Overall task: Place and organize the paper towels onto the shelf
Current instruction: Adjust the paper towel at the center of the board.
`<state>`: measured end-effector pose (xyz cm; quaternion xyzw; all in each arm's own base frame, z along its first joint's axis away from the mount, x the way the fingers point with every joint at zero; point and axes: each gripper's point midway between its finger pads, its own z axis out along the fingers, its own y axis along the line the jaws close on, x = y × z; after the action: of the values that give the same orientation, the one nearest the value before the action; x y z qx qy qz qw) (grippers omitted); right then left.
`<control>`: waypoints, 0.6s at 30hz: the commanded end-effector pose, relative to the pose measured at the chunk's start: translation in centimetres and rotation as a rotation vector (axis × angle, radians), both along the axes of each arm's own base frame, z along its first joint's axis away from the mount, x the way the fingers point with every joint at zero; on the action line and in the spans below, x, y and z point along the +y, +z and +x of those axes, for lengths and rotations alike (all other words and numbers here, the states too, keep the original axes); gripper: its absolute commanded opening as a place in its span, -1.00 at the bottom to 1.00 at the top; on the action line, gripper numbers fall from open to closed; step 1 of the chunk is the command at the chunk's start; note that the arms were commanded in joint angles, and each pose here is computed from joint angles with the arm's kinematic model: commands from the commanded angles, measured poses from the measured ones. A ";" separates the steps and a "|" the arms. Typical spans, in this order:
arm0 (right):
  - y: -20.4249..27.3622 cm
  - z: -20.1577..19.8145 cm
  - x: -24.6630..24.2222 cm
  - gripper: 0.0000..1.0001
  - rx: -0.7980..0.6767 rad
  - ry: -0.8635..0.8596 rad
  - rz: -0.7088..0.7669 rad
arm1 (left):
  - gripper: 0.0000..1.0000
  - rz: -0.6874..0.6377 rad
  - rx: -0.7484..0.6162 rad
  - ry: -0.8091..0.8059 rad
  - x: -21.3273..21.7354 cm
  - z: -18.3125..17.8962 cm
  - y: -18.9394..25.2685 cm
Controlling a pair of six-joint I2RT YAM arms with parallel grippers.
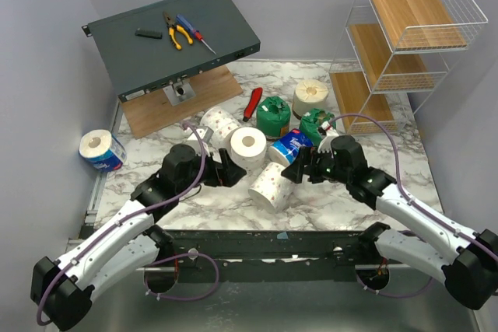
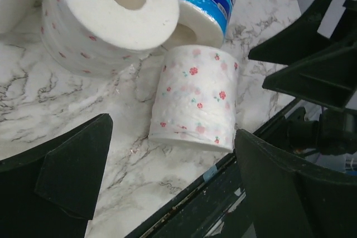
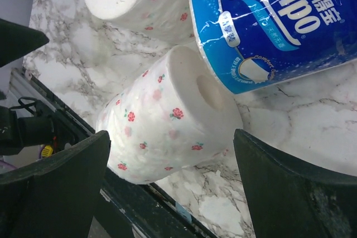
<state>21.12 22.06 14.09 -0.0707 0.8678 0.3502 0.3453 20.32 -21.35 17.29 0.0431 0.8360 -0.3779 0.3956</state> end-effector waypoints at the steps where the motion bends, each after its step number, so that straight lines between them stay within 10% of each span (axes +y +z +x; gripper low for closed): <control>1: -0.2 0.5 1.1 0.89 -0.018 0.008 0.059 | 0.90 -0.021 -0.015 -0.114 -1.3 -2.3 -0.3; 18: -1.5 -1.3 3.3 0.89 0.025 0.077 0.152 | 0.80 -0.053 0.034 -0.221 -3.9 -5.1 -2.5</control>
<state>21.44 24.53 12.84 -0.0642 0.8454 0.4051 0.3422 15.40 -24.43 14.53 0.1099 0.8312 -0.4292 0.3358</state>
